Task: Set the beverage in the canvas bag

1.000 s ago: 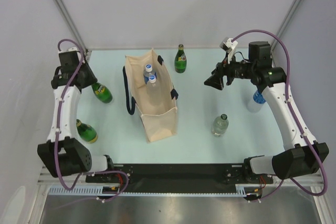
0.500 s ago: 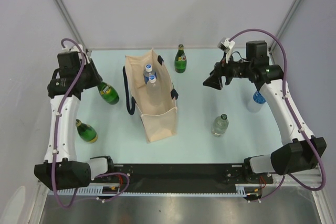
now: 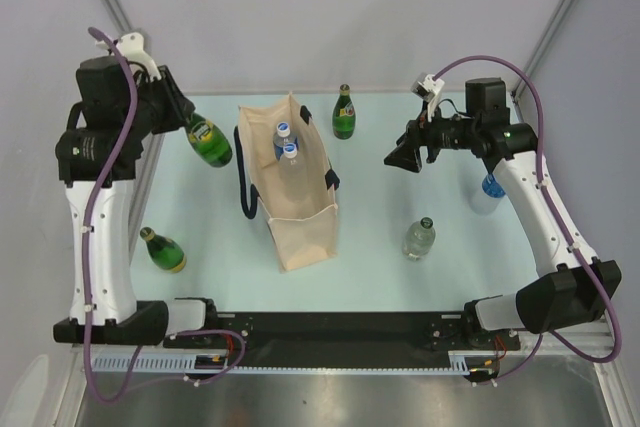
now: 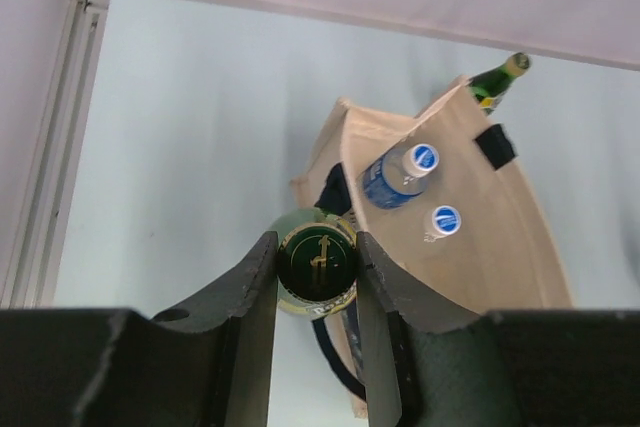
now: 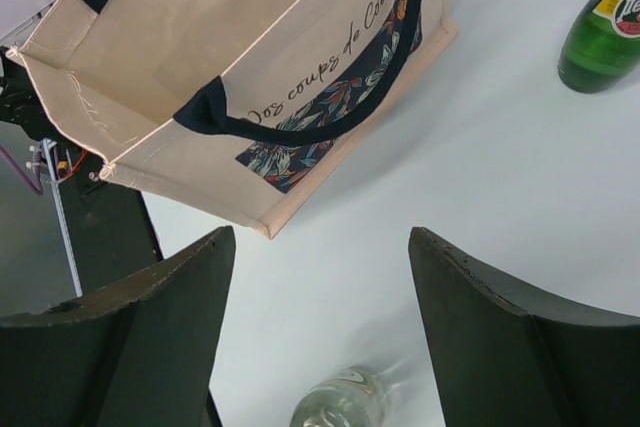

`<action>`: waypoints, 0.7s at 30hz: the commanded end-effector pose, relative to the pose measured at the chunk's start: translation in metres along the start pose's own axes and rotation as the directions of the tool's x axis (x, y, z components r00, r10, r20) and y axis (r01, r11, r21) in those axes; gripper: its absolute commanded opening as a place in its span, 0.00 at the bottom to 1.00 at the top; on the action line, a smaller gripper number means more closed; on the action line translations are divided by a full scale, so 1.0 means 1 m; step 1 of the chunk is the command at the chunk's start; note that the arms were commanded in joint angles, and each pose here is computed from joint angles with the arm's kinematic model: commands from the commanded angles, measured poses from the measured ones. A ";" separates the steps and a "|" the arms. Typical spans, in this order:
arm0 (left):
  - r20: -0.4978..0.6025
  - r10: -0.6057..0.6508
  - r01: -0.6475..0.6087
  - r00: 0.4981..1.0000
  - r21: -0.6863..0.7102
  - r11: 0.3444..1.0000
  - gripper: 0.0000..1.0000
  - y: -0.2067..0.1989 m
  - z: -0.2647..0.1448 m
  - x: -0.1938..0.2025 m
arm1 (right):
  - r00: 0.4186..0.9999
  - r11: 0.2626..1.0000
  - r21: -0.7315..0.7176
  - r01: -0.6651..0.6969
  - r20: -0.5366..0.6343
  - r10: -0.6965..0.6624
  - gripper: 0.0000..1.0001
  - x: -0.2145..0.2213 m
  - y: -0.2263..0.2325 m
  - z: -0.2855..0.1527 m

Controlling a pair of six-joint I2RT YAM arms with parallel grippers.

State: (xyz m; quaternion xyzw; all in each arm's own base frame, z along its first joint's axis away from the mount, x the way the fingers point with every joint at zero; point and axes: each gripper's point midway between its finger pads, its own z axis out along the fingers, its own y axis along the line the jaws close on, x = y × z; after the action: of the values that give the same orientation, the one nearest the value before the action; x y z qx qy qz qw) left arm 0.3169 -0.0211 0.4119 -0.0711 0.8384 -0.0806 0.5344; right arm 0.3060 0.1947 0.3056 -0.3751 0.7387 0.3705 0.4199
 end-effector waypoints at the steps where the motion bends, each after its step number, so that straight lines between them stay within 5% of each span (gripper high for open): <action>1: 0.223 -0.023 -0.001 0.975 0.107 0.994 0.00 -0.040 -0.032 -0.076 | 0.998 0.999 -0.023 0.048 0.028 -0.047 0.76 -0.013 0.005 -0.001; 7: 0.254 -0.032 -0.016 0.967 0.186 0.982 0.00 -0.075 -0.036 -0.101 | 0.999 0.999 -0.030 0.045 0.019 -0.045 0.76 -0.009 0.007 -0.002; 21: 0.127 0.070 -0.100 0.990 0.251 0.963 0.00 -0.129 0.030 -0.064 | 1.000 0.999 -0.017 0.028 0.001 -0.028 0.76 0.005 0.004 -0.002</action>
State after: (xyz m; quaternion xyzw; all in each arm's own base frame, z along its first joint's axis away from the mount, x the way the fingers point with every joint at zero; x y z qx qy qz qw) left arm 0.3641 -0.1272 0.4384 0.0323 0.8422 -0.1463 0.5179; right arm 0.3039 0.1944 0.3025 -0.3832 0.7364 0.3699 0.4172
